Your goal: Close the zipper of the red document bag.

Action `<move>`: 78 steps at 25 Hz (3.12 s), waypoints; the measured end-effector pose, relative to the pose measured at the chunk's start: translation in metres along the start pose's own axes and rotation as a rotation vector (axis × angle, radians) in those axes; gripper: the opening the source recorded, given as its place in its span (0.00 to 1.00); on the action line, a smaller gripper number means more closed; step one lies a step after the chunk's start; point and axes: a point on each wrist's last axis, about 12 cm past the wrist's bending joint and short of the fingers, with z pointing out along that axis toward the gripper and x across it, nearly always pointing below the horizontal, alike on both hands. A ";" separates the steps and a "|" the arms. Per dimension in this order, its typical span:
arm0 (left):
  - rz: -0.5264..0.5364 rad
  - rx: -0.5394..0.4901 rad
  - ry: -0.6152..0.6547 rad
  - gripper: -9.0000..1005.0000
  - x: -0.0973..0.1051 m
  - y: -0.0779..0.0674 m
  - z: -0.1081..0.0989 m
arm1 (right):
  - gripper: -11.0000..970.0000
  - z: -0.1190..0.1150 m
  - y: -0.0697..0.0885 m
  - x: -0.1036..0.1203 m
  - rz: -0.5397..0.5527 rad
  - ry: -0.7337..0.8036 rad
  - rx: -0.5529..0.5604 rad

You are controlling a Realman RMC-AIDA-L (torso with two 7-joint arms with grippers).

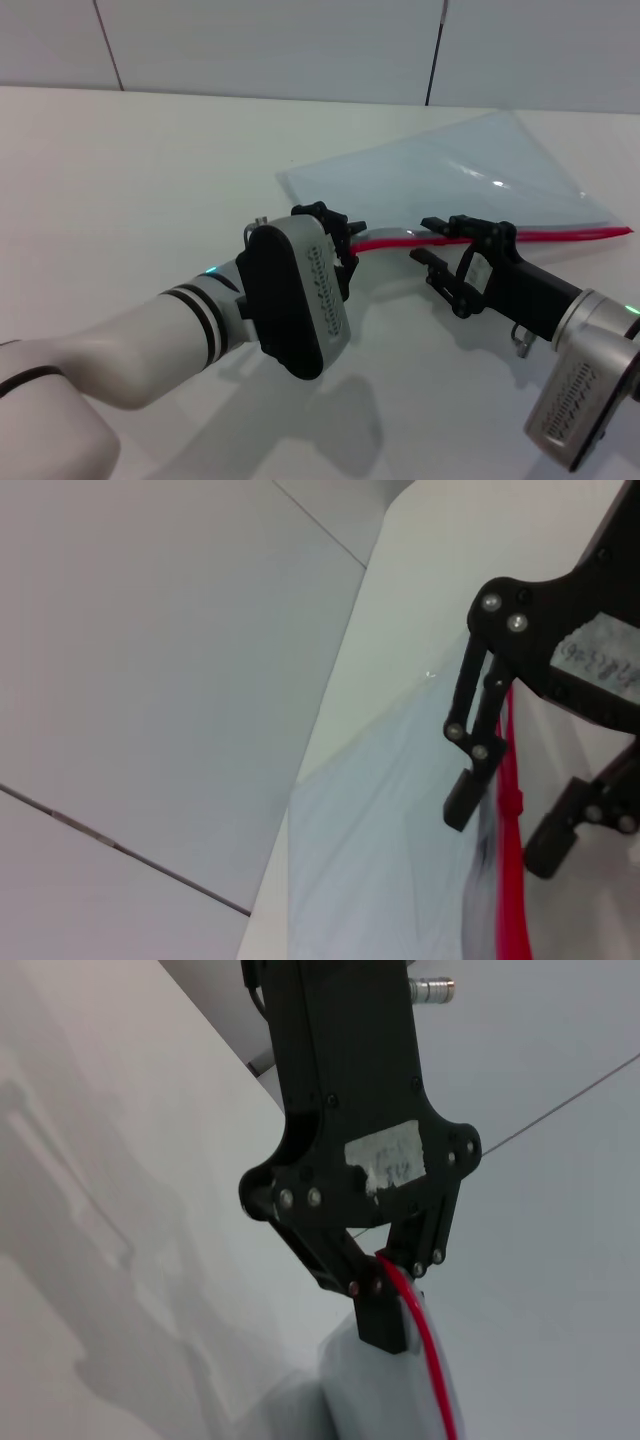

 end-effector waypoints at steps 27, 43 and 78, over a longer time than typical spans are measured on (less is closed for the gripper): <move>0.005 0.003 -0.003 0.06 -0.001 -0.001 0.000 | 0.08 0.000 0.003 -0.005 -0.041 0.009 0.044; 0.003 0.003 0.001 0.05 0.000 -0.001 -0.001 | 0.06 -0.021 -0.008 0.036 -0.032 0.242 0.091; -0.480 -0.723 -0.189 0.64 0.049 0.044 -0.046 | 0.87 -0.103 -0.053 0.053 0.909 -0.014 0.955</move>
